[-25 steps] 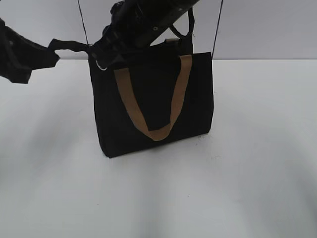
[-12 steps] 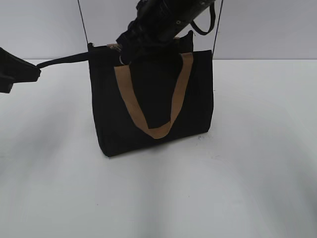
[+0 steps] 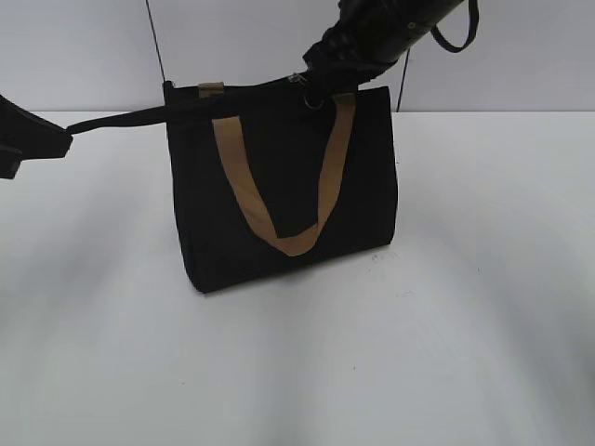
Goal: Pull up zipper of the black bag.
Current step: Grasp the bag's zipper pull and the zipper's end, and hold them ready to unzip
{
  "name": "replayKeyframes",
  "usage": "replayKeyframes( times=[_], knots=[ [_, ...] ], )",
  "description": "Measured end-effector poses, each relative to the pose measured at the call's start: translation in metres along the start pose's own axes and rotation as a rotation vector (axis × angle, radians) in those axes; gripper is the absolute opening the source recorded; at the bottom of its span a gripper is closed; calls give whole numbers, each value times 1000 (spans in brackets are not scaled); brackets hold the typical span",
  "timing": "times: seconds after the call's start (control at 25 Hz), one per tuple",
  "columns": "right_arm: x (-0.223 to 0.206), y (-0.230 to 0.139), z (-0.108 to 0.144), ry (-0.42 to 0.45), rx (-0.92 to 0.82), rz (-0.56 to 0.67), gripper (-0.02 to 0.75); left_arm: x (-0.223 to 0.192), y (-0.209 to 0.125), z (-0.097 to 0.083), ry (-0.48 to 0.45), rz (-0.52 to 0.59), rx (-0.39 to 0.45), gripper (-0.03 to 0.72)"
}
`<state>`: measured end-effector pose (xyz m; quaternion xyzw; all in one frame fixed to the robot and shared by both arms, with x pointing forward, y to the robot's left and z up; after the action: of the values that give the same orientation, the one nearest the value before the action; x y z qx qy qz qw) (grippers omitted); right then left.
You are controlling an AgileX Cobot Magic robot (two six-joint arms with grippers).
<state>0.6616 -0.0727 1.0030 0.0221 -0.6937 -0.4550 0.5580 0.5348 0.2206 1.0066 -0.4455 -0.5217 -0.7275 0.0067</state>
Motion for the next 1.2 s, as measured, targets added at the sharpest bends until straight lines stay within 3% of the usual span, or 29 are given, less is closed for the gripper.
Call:
replayKeyframes(
  times=[0.36, 0.72, 0.8, 0.88, 0.96, 1.04, 1.2],
  knots=[
    [18, -21, -43, -45, -87, 18, -1, 0, 0, 0, -1, 0, 4, 24],
    [23, -26, -44, -19, -110, 36, 0, 0, 1, 1, 7, -6, 8, 23],
    [27, -24, -42, -17, -97, 36, 29, 0, 1, 2, 14, -8, 8, 23],
    [39, -20, -43, -39, -82, 19, 112, 0, 1, 4, 24, -9, 6, 34],
    [52, -16, -45, -63, -78, 2, 235, 0, 1, 5, 29, -10, 9, 83],
    [64, -11, -44, -78, -83, -20, 350, 0, 2, 4, 20, -14, 20, 186],
    [73, -7, -42, -92, -81, -34, 424, 0, 3, 1, 2, -19, 81, 444]
  ],
)
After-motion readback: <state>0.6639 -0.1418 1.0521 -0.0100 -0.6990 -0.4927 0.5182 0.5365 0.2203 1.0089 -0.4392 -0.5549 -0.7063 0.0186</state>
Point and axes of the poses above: a point on each arm's last joint axis where the gripper is mounted, x pointing back along that axis away from the gripper, z along the wrist's bending axis when the last joint is at zero, y = z × x, the point moved 6 cm from there along -x, pointing out along that axis toward the gripper, and after that the axes turned 8 degrees about x, right-handed, at the moved point
